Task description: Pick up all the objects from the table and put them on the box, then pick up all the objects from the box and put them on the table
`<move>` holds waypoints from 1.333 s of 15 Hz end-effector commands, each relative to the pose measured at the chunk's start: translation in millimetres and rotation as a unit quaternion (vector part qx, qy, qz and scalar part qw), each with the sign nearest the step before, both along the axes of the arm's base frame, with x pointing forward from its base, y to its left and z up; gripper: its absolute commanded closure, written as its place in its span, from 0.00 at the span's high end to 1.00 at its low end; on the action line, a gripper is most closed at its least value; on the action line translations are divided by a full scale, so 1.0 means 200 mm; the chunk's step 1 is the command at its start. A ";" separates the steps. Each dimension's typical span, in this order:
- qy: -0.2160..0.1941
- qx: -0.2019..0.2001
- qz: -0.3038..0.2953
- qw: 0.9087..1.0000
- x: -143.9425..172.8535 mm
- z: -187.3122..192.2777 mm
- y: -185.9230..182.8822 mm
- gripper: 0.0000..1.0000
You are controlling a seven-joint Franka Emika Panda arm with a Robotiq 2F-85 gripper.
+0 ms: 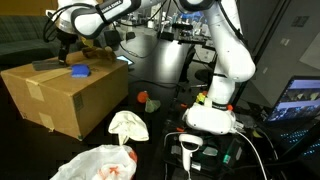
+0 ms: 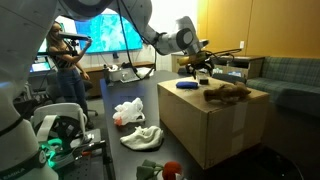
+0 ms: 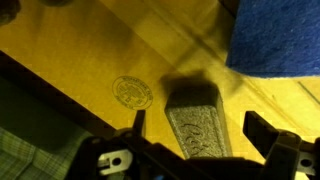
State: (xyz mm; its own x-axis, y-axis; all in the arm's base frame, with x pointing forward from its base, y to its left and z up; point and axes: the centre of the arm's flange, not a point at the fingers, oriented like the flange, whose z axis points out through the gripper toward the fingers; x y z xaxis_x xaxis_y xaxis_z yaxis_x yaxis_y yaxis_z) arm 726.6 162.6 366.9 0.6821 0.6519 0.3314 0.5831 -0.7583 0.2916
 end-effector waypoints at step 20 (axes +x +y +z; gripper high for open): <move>0.104 0.020 0.123 0.987 0.37 0.02 0.01 1.00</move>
